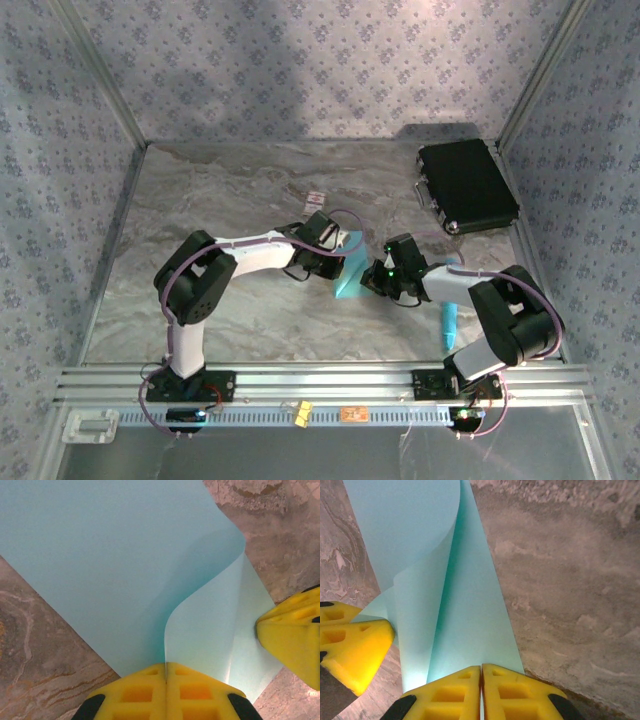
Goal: Fold a paper plane with a square sheet of paper (pick it up from the middle)
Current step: Fold the triangle a second time at the center of the table.
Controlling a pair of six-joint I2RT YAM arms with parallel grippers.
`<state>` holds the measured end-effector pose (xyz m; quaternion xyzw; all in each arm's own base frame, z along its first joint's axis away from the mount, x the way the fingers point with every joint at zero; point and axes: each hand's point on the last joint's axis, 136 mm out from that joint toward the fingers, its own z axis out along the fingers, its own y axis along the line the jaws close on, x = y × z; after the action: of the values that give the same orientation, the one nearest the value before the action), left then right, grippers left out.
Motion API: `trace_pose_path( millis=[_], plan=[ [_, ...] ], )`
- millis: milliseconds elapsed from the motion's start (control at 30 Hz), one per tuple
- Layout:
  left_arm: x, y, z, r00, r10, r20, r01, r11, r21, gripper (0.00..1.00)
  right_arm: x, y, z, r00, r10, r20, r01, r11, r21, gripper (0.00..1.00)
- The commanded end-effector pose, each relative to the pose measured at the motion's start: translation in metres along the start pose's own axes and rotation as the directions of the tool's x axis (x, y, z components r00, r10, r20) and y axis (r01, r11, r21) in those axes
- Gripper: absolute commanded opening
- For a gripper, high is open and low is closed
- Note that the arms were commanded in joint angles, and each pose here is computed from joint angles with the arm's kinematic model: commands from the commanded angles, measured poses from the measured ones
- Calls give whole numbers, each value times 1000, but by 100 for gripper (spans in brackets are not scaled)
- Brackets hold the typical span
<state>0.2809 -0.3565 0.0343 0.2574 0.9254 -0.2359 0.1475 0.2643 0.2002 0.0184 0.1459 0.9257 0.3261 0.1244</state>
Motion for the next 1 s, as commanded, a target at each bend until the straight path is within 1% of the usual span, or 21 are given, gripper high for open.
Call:
trace_pose_path(
  millis=[0, 967],
  plan=[
    [-4, 4, 2, 1000, 7, -6, -7, 1000, -17, 5, 8, -18, -1, 999, 13, -29, -11, 997, 71, 11],
    [-6, 8, 2, 1000, 14, 8, -14, 999, -40, 6, 9, -17, -2, 999, 12, -32, -10, 998, 64, 11]
  ],
)
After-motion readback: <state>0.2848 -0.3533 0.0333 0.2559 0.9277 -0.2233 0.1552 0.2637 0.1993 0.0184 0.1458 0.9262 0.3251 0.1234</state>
